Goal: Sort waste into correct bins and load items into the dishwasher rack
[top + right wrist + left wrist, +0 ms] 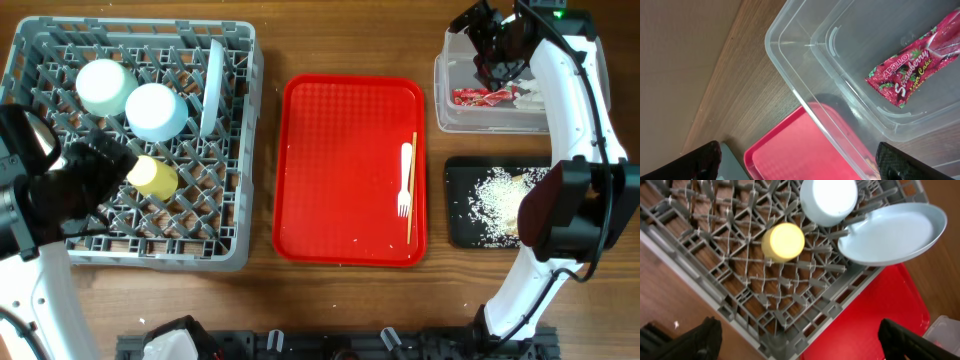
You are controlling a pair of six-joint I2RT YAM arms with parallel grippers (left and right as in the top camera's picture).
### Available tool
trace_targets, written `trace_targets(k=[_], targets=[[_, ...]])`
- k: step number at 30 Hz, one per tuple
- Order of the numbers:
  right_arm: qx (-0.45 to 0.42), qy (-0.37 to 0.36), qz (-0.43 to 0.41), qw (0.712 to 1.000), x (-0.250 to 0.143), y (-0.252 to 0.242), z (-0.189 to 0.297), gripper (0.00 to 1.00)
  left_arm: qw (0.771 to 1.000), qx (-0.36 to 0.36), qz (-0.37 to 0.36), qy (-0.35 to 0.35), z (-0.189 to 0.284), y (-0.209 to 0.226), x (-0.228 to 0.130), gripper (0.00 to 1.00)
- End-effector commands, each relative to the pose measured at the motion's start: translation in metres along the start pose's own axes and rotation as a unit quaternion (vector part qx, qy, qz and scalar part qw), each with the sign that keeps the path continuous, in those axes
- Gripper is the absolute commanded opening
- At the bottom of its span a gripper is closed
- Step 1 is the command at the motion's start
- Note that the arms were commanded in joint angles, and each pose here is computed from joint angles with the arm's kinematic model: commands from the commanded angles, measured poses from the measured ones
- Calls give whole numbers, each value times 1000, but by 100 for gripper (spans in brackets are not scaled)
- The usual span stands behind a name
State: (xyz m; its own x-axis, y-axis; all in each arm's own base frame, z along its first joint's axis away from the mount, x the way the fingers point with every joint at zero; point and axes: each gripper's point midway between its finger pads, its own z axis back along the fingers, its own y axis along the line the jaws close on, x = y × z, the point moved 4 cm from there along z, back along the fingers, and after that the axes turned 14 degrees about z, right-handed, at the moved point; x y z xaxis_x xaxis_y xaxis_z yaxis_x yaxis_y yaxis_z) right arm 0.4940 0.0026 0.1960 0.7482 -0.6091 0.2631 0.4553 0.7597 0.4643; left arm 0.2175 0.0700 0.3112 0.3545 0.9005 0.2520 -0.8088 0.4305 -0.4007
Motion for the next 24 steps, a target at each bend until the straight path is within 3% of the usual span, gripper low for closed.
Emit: trace_targets(k=[1,2,3,5,9,12,24], targets=[[-3,-8,-1,1000,5,2,-2,100,1000,-2,-2,7,8,5,-9,87],[-3,-9,-2,1000,5,2,-2,100,1000,-5,-3,16,10,6,-14,71],[-3,-8,-2,1000,5,2,-2,100,1000,-9,-7,22,12,5,-18,39],[-3,-9,-1,1000,5,2,-2,100,997,-41,-43,50,15,-5,-31,6],[-3,-9,-1,1000,5,2,-2,100,972,-121,-171,103,7,-46,-65,4],[-3,-9,-2,1000,5,2,-2,100,957,-143,-225,113,-9,-73,-82,4],[-3,-8,-1,1000,5,2,-2,100,938,-116,-310,100,-159,-170,-113,4]])
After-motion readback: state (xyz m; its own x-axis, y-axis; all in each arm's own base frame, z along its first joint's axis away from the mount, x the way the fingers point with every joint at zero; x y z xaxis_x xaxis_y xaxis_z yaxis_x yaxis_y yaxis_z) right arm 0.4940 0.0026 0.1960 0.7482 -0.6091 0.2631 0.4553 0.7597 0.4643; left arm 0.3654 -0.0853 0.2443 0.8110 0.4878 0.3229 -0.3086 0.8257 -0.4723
